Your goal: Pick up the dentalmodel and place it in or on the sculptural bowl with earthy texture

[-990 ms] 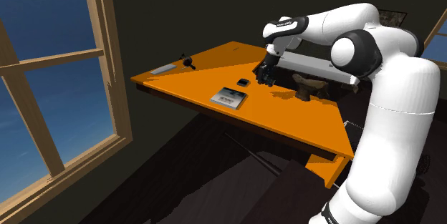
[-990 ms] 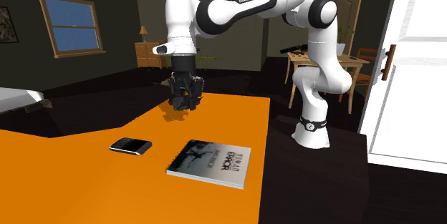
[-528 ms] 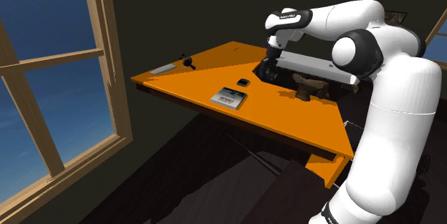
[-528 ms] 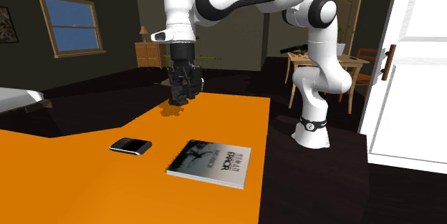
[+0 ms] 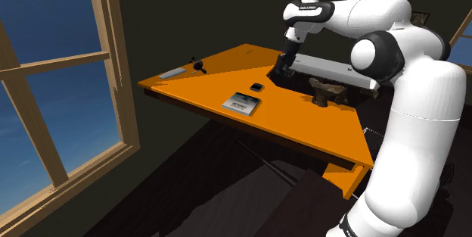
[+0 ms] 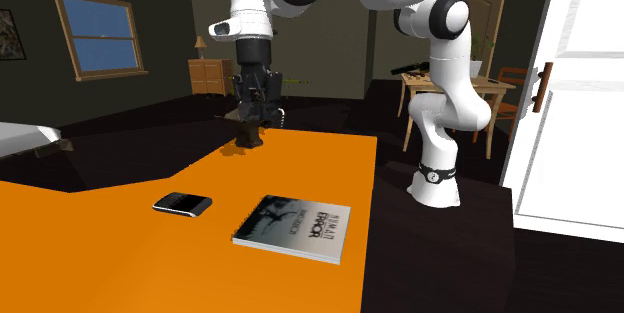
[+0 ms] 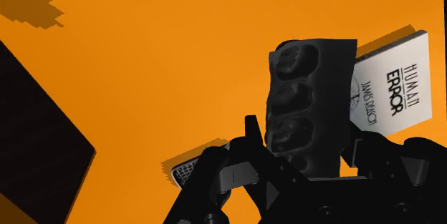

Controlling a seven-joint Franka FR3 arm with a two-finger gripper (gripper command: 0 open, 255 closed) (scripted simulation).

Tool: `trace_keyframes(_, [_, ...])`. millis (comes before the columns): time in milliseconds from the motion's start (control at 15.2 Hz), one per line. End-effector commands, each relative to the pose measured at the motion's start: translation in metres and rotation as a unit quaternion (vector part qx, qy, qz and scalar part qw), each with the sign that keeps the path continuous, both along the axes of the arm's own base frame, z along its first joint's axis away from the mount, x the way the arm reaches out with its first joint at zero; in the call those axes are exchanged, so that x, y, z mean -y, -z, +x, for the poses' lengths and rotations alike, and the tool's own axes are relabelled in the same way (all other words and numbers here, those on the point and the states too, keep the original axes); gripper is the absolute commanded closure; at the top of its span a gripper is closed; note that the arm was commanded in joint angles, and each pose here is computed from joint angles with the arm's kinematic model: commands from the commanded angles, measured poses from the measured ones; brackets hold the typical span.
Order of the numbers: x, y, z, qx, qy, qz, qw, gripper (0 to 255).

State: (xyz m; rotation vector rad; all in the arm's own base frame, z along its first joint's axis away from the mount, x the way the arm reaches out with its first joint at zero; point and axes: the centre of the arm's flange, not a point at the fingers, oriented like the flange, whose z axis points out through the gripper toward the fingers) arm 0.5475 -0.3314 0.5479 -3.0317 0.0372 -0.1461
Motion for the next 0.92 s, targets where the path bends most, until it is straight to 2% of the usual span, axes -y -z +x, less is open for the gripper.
trace_keyframes(0, [0.0, -0.01, 0.0, 0.0, 0.0, 0.0, 1.0, 255])
trace_keyframes(594, [0.0, -0.058, 0.0, 0.0, 0.0, 0.0, 1.0, 255])
trace_keyframes(858, [0.042, -0.057, -0.032, 0.0, 0.0, 0.0, 1.0, 255])
